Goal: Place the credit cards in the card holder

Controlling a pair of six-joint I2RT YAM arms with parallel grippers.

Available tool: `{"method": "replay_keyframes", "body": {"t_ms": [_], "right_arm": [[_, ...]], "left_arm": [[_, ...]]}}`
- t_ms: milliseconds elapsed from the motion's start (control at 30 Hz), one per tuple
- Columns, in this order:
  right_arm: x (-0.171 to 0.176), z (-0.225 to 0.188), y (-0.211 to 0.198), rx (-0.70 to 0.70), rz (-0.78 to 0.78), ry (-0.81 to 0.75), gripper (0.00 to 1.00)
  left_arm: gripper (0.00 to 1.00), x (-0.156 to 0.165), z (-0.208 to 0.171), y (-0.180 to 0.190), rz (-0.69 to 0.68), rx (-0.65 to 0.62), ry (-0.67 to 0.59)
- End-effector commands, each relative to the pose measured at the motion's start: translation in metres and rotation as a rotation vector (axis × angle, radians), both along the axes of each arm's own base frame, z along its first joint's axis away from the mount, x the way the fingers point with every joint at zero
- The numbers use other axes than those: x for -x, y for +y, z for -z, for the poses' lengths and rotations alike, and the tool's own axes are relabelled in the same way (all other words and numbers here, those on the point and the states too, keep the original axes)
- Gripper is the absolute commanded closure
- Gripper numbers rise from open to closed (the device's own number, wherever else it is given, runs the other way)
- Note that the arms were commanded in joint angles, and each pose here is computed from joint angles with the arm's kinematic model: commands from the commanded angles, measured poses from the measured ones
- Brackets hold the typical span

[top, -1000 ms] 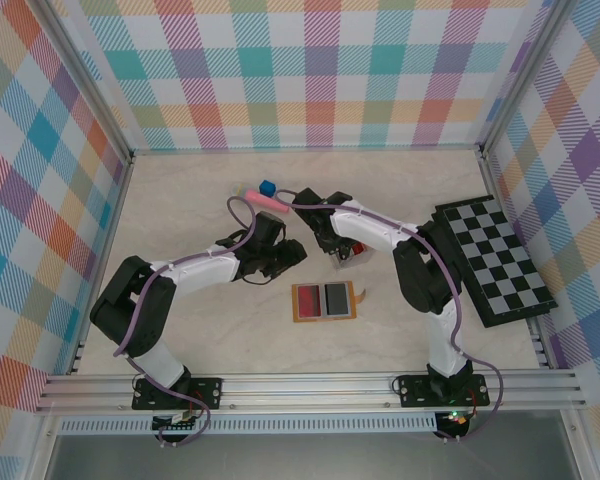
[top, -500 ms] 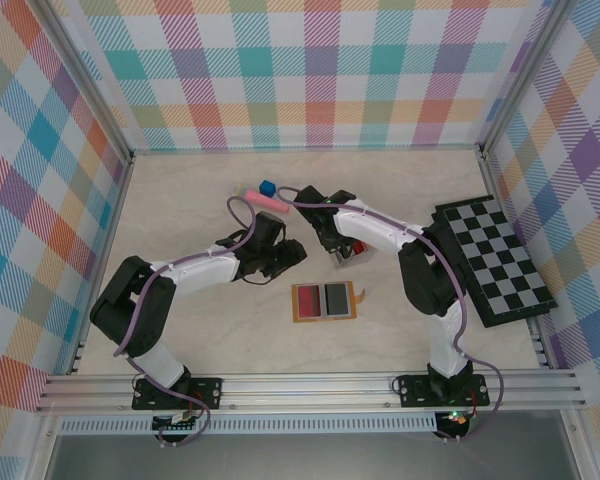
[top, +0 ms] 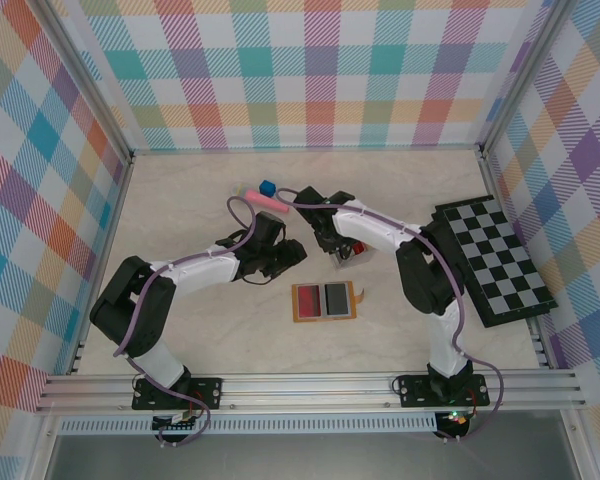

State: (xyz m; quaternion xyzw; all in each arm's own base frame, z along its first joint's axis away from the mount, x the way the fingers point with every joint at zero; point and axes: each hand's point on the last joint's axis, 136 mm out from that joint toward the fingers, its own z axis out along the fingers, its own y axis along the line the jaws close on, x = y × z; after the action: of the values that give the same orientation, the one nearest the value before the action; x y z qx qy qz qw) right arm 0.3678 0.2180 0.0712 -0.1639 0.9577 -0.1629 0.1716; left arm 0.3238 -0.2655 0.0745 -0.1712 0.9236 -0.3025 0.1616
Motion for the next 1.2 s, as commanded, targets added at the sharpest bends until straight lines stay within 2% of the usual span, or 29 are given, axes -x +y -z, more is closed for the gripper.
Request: {"method": "replay_keyframes", "body": {"t_ms": [0,300,433,667,1167], "right_arm": [[-0.003,0.009,-0.009,0.072,0.012,-0.002,0.64],[-0.012,-0.014,-0.018,0.114,0.015,-0.081,0.65],[-0.011,-0.019,-0.019,0.104,0.015,-0.097,0.69],[-0.006,-0.014,-0.024,0.115,0.020,-0.084,0.82],[-0.003,-0.031,-0.021,0.064,0.018,-0.097,0.90]], "left_arm": [[0.48,0.001,-0.005,0.005,-0.008,0.004,-0.008],[0.48,0.000,-0.006,0.005,-0.011,0.005,-0.011],[0.48,0.001,-0.005,0.005,-0.010,0.003,-0.008],[0.48,0.002,-0.004,0.005,-0.008,0.006,-0.003],[0.47,0.002,-0.003,0.005,-0.009,0.006,-0.002]]}}
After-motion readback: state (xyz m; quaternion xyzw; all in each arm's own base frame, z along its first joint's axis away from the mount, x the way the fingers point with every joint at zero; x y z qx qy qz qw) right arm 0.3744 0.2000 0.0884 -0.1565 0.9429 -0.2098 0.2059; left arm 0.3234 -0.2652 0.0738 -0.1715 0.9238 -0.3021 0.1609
